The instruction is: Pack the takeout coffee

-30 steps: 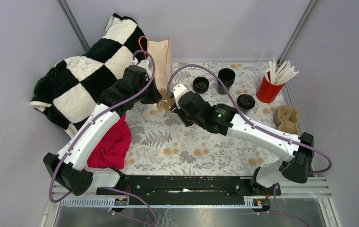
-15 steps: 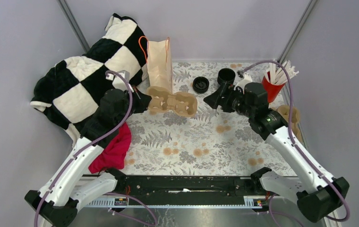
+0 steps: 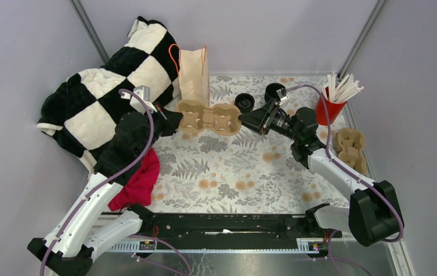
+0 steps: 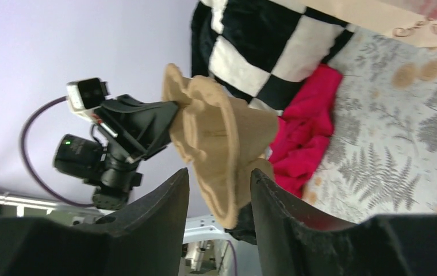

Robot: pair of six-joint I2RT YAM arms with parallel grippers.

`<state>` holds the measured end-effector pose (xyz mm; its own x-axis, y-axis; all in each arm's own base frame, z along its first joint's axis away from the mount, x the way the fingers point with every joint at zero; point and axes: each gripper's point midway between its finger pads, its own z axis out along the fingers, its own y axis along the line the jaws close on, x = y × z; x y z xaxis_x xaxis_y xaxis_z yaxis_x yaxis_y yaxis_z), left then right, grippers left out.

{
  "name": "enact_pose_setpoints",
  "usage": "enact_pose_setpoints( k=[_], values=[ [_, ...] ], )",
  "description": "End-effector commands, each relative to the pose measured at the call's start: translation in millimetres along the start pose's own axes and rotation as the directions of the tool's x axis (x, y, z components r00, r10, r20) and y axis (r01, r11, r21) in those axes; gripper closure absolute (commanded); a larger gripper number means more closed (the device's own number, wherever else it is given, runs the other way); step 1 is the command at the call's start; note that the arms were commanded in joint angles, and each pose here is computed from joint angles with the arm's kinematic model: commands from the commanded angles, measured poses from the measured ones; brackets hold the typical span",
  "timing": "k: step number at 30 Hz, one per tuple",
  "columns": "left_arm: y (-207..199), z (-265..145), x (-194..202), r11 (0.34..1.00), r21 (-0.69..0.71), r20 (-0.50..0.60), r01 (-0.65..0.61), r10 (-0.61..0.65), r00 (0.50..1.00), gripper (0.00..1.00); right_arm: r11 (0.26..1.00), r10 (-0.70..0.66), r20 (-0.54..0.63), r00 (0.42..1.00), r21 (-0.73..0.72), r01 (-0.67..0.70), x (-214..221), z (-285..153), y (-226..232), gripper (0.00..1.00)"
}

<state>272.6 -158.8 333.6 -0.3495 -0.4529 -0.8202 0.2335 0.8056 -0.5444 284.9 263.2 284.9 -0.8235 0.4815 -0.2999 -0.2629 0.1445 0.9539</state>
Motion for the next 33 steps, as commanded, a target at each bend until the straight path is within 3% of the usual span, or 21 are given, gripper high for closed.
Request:
enact_pose_setpoints(
  k=[1,13,16,18,20,21,22,24,25,29,30,33],
  values=[
    [-6,1,-13,1.0,0.023,0.057,0.021,-0.023,0.998,1.0,0.978,-0.005,-0.018,1.0,-0.206,0.001,0,-5,43,0.52],
    [-11,2,-12,0.998,0.048,0.05,0.028,-0.031,0.998,1.0,0.973,0.032,-0.03,0.999,-0.226,-0.038,0,0,36,0.69],
    [-12,2,-11,0.998,0.055,0.045,0.035,-0.038,0.998,1.0,0.969,0.041,-0.029,0.999,-0.242,-0.047,-1,1,38,0.79],
    [-14,3,-9,0.997,0.063,0.037,0.039,-0.041,0.998,1.0,0.968,0.049,-0.02,0.999,-0.247,-0.052,-3,1,38,0.98],
    [-15,3,-9,0.997,0.07,0.03,0.039,-0.041,0.999,0.99,0.966,0.061,-0.01,0.998,-0.252,-0.062,-4,0,37,1.0],
    [-15,3,-9,0.997,0.066,0.027,0.033,-0.035,0.999,0.89,0.966,0.057,-0.008,0.998,-0.253,-0.058,-5,0,38,1.0],
    [-14,3,-11,0.998,0.057,0.03,0.026,-0.028,0.999,0.71,0.969,0.05,-0.007,0.999,-0.242,-0.05,-5,0,35,1.0],
    [-6,2,-11,1.0,-0.001,0.007,0.012,-0.012,1.0,0.18,0.982,0.023,-0.003,1.0,-0.19,-0.023,-3,-1,27,1.0],
    [-2,1,-15,0.999,-0.044,-0.01,0.01,-0.01,1.0,0.04,0.989,-0.003,0.001,1.0,-0.146,0.003,-3,-3,19,1.0],
    [15,6,-37,0.981,-0.19,-0.081,-0.037,0.022,0.996,0.01,0.972,-0.186,0.02,0.982,0.15,0.181,-3,-24,-24,1.0],
    [22,9,-45,0.974,-0.224,-0.082,-0.048,0.03,0.996,0.01,0.924,-0.322,0.023,0.946,0.227,0.309,-10,-35,-22,1.0],
    [42,24,-71,0.956,-0.29,-0.073,-0.038,0.018,0.997,0.01,0.786,-0.495,-0.009,0.869,0.421,0.452,-22,-70,-28,1.0]
  ],
)
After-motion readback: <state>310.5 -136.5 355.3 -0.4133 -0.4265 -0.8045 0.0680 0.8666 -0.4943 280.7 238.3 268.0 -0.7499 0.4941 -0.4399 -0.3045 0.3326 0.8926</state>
